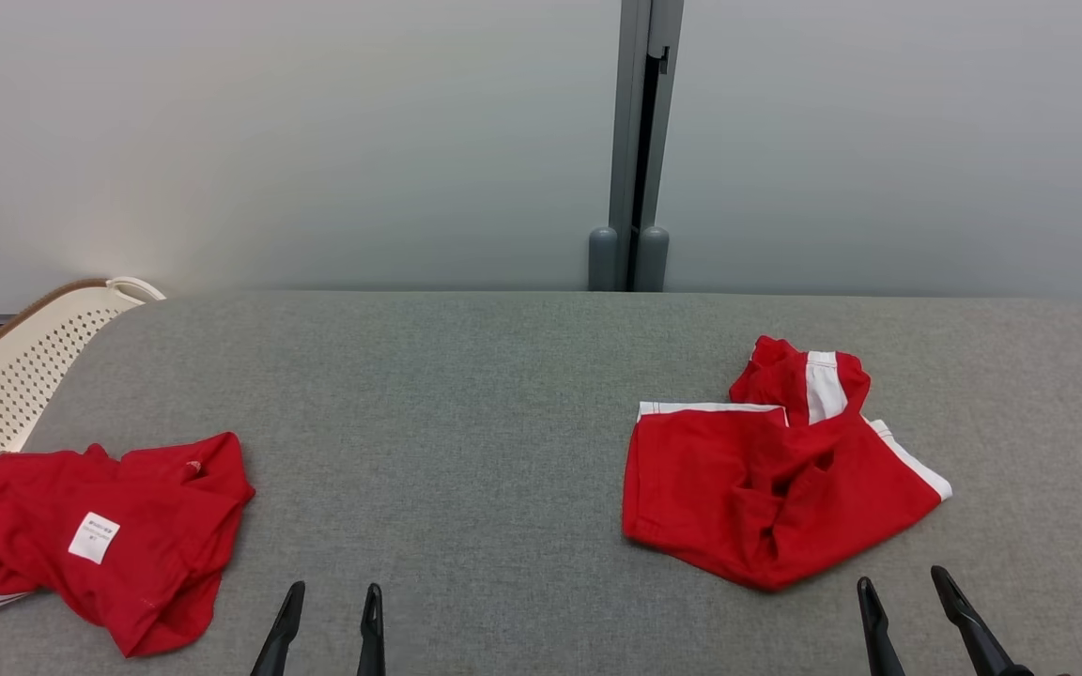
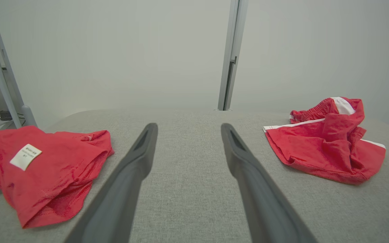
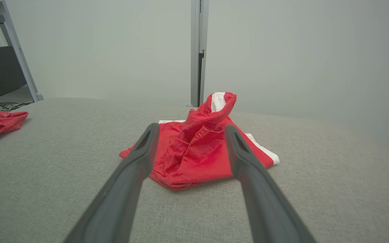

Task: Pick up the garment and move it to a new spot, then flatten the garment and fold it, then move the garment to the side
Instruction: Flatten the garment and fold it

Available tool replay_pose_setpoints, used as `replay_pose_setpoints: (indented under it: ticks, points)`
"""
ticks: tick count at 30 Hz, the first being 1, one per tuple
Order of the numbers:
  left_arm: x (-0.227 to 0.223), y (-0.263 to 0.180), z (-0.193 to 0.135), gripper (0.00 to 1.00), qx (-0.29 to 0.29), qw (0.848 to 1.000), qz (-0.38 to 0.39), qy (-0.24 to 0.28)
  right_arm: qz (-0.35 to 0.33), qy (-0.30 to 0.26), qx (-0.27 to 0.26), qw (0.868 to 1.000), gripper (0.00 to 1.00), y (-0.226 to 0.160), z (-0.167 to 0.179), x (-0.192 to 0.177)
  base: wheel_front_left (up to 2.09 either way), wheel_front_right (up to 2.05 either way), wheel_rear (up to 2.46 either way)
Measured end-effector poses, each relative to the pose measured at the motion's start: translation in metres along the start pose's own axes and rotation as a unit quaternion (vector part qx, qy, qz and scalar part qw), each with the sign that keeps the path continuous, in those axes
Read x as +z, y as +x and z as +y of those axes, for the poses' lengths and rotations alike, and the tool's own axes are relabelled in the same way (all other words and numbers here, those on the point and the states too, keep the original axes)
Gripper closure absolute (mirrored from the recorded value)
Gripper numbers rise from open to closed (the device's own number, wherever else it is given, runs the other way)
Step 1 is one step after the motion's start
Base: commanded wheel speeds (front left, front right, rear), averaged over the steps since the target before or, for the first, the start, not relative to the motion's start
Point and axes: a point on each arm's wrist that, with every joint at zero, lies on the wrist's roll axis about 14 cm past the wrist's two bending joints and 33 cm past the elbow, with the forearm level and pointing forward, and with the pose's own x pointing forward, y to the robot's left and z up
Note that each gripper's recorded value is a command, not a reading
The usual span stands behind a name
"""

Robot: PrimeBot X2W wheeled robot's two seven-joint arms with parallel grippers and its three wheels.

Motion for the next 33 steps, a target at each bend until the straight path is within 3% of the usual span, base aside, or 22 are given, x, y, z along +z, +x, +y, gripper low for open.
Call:
replay_pose_setpoints:
  ticks: [8, 14, 18, 23, 27, 33]
  points:
    - [-0.004, 0.046, -0.034, 0.0, -0.082, 0.997, 0.006, 0.01, 0.02, -0.005, -0.021, 1.0, 0.0, 0.005, -0.014, -0.012, 0.0, 0.0, 0.0]
    - [-0.011, 0.113, -0.075, 0.0, -0.172, 0.985, 0.01, 0.027, 0.032, -0.015, -0.039, 0.999, 0.0, 0.026, -0.031, -0.023, 0.0, 0.0, 0.0]
    - [-0.033, 0.145, -0.1, 0.0, -0.211, 0.976, 0.053, 0.019, 0.045, -0.021, -0.056, 0.997, 0.0, 0.03, -0.044, -0.033, 0.0, 0.0, 0.0]
    - [-0.059, 0.169, -0.142, 0.0, -0.272, 0.956, 0.114, 0.009, 0.06, -0.03, -0.074, 0.995, 0.0, 0.031, -0.058, -0.042, 0.0, 0.0, 0.0]
    - [-0.08, 0.186, -0.157, 0.0, -0.295, 0.942, 0.159, 0.023, 0.067, -0.034, -0.083, 0.994, 0.0, 0.033, -0.066, -0.048, 0.0, 0.0, 0.0]
    - [-0.099, 0.211, -0.17, 0.0, -0.331, 0.922, 0.187, 0.079, 0.074, -0.04, -0.089, 0.992, 0.0, 0.038, -0.072, -0.053, 0.0, 0.0, 0.0]
